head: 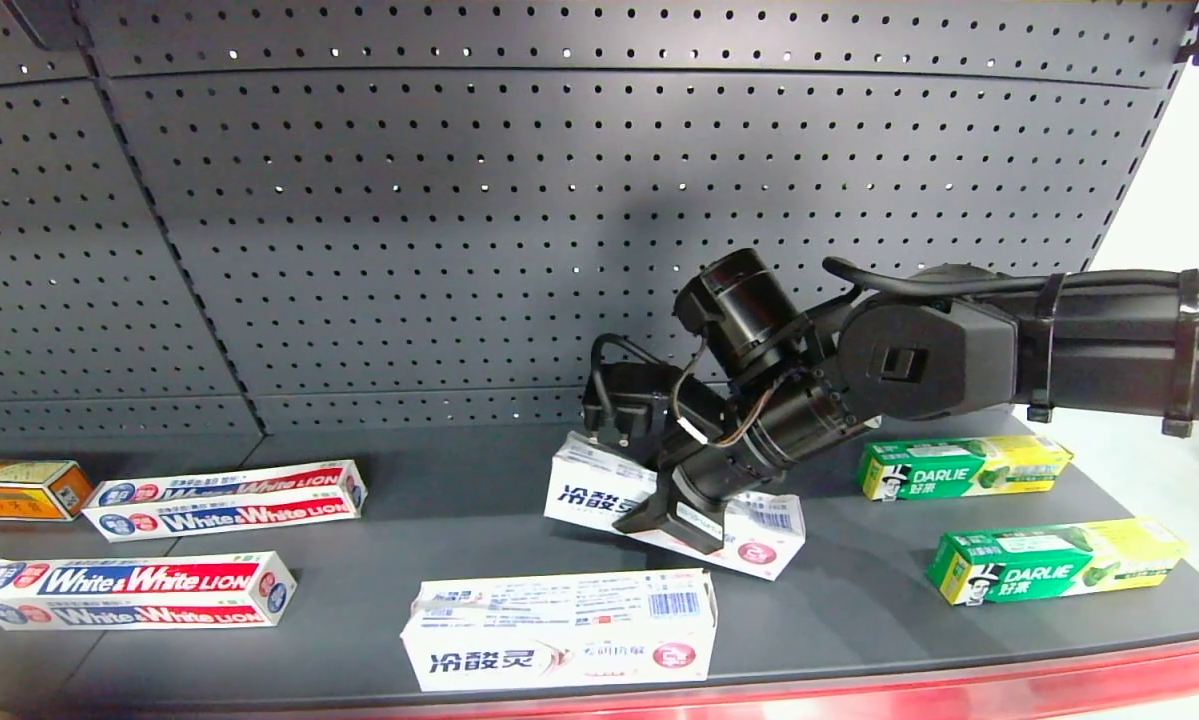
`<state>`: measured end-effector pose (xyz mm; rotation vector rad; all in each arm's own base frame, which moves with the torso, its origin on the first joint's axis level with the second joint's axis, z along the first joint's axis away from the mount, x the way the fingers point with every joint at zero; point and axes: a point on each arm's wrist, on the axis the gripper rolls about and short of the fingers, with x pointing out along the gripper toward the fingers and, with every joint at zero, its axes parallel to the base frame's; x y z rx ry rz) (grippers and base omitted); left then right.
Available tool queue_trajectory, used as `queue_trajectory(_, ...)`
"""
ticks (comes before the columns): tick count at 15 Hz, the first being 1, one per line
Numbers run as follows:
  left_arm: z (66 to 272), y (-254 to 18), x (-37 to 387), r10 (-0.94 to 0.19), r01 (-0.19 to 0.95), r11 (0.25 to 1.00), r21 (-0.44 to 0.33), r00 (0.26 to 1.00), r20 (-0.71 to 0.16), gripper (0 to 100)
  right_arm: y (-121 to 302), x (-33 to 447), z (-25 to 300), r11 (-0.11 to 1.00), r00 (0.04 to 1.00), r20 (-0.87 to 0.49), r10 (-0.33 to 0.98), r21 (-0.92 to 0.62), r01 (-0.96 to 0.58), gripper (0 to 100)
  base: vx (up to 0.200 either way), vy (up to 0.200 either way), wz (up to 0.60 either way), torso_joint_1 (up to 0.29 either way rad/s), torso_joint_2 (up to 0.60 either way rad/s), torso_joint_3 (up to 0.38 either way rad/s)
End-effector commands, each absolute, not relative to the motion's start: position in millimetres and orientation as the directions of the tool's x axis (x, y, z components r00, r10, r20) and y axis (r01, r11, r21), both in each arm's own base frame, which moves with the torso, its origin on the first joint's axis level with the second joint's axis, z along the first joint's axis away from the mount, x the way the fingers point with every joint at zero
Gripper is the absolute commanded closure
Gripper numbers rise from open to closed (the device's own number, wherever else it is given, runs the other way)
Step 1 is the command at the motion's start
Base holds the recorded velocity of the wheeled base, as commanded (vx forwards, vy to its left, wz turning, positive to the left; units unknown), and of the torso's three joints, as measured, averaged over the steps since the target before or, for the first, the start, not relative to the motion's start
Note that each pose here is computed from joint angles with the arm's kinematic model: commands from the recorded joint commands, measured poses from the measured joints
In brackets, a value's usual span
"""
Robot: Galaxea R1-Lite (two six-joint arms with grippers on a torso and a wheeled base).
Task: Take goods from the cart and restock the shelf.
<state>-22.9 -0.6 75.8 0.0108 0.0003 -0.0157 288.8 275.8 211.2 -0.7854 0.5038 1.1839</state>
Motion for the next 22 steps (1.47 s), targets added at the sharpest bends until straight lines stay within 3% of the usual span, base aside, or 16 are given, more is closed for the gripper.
queue_trajectory(1, 75.7, -0.6, -22.9, -0.015, 0.015, 1.000, 0.011, 1.000, 0.000, 0, 278.1, 290.6, 207.6, 0.165, 0.314, -0.721, 0.618, -0.271, -0.948, 100, 0.000, 0.000, 0.00, 0.000, 0.00, 0.000)
queue_trajectory(12, 75.7, -0.6, -22.9, -0.015, 0.015, 1.000, 0.011, 1.000, 0.000, 0, 285.6, 298.5, 199.7, 0.165, 0.313, -0.720, 0.619, -0.270, -0.949, 100, 0.000, 0.000, 0.00, 0.000, 0.00, 0.000)
queue_trajectory(13, 75.7, -0.6, -22.9, -0.015, 0.015, 1.000, 0.011, 1.000, 0.000, 0, 286.0, 299.0, 198.4, 0.164, 0.311, -0.722, 0.618, -0.268, -0.949, 0, 0.000, 0.000, 0.00, 0.000, 0.00, 0.000)
queue_trajectory(22, 75.7, -0.6, -22.9, -0.015, 0.015, 1.000, 0.011, 1.000, 0.000, 0, 275.8, 309.5, 207.3, 0.270, 0.366, -0.680, 0.635, -0.248, -0.930, 0, 0.000, 0.000, 0.00, 0.000, 0.00, 0.000)
